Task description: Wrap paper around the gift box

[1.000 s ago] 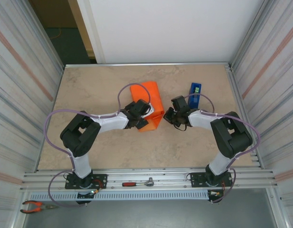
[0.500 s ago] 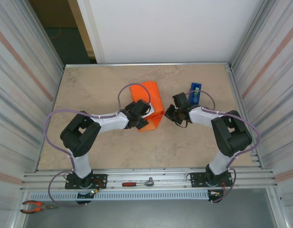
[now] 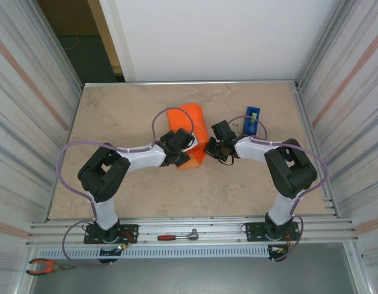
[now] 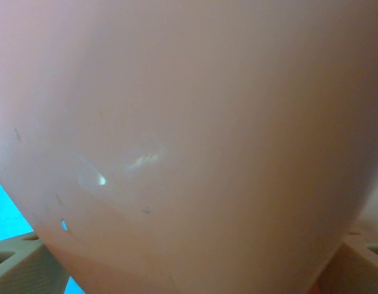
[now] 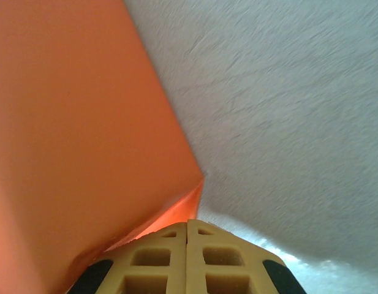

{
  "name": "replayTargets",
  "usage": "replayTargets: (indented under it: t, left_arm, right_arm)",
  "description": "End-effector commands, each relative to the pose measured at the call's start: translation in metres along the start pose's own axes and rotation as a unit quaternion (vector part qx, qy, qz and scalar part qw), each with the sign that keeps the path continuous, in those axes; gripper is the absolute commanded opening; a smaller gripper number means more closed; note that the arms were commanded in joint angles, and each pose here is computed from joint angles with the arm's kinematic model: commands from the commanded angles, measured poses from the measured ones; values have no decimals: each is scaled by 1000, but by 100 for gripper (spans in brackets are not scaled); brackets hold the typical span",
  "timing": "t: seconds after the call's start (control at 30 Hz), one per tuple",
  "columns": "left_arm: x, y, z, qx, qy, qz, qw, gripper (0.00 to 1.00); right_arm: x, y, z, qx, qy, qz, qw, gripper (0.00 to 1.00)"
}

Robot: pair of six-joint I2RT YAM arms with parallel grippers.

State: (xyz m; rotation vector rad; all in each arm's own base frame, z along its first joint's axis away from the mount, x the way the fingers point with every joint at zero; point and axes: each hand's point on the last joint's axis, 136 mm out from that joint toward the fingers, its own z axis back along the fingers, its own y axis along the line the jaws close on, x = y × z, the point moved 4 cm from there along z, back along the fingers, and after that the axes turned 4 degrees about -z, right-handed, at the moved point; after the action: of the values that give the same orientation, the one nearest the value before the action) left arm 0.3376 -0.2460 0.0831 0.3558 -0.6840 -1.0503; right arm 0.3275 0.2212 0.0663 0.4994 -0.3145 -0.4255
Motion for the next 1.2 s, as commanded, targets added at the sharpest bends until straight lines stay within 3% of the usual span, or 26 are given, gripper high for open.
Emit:
replayTargets:
  t: [0.0,0.4,0.73,0.97,1.17]
  left_arm:
    - [8,-4,0,-10,-8,-9,1000,96]
    - [9,-6,0,-10,-9,-11,1000,96]
    - [24,9,19,-7,-32,8,999,96]
    - [46,42,66,-38,-87,130,987,98]
    - [25,61,84,-62,-103,241,963,99]
  right_arm:
    - [-1,7,3,6,-2,3,1000,0]
    - [-8,14,-14,5,12,1,1000,0]
    - [-35,-13,-31,-23,30,-20,999,0]
    - [-48,-15,-22,-30,21,-18,999,0]
    - [-57,-8,-13,-32,13,-3,999,0]
